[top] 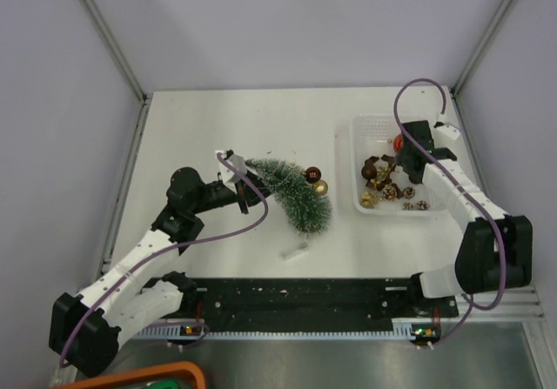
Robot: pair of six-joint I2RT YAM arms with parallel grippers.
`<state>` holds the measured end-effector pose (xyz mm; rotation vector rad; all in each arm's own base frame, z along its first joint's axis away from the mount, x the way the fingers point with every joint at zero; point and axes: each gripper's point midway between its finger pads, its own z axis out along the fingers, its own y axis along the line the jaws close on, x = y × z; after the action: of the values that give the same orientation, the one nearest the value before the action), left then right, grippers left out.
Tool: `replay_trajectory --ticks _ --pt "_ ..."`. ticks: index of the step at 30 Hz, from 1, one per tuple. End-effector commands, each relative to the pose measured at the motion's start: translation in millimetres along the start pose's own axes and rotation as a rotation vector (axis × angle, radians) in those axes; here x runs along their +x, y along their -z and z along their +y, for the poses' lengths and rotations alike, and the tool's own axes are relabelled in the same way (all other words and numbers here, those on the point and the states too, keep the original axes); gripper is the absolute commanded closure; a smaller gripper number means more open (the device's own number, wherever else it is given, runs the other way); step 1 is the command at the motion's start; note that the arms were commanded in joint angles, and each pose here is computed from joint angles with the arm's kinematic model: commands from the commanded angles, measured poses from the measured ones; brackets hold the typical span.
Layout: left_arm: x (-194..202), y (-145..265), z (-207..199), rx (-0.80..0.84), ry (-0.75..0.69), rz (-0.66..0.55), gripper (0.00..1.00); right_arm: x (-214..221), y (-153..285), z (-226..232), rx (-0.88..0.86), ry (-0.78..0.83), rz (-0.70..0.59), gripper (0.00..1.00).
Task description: Decorate the small christmas tree
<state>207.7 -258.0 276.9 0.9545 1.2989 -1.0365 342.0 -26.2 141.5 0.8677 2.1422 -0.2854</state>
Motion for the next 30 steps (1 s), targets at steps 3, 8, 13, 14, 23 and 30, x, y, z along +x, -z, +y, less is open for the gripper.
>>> replay_trajectory --ticks 3,8,13,14,23,30 --pt "-6.5 -2.0 -1.5 0.007 -0.002 -0.013 1.00 12.7 -42.0 -16.8 0.147 0.016 0.033 0.23" --pt "-3.3 -1.9 -1.2 0.006 -0.001 -0.013 1.00 15.5 -64.5 -24.6 0.194 0.007 0.056 0.27" --pt "-0.1 -0.7 -1.6 0.004 0.004 -0.011 1.00 14.8 -78.5 -24.8 0.207 0.003 0.054 0.29" --pt "0.4 -0.4 -2.3 0.004 0.006 -0.011 1.00 15.1 -80.8 -23.1 0.204 0.002 0.052 0.29" --pt "-0.8 0.5 -2.1 0.000 0.004 -0.013 1.00 6.7 -93.5 -4.9 0.138 -0.001 0.018 0.34" --pt "-2.1 0.1 -2.2 0.000 0.001 -0.017 1.00 2.7 -98.8 31.7 -0.004 -0.029 0.044 0.49"
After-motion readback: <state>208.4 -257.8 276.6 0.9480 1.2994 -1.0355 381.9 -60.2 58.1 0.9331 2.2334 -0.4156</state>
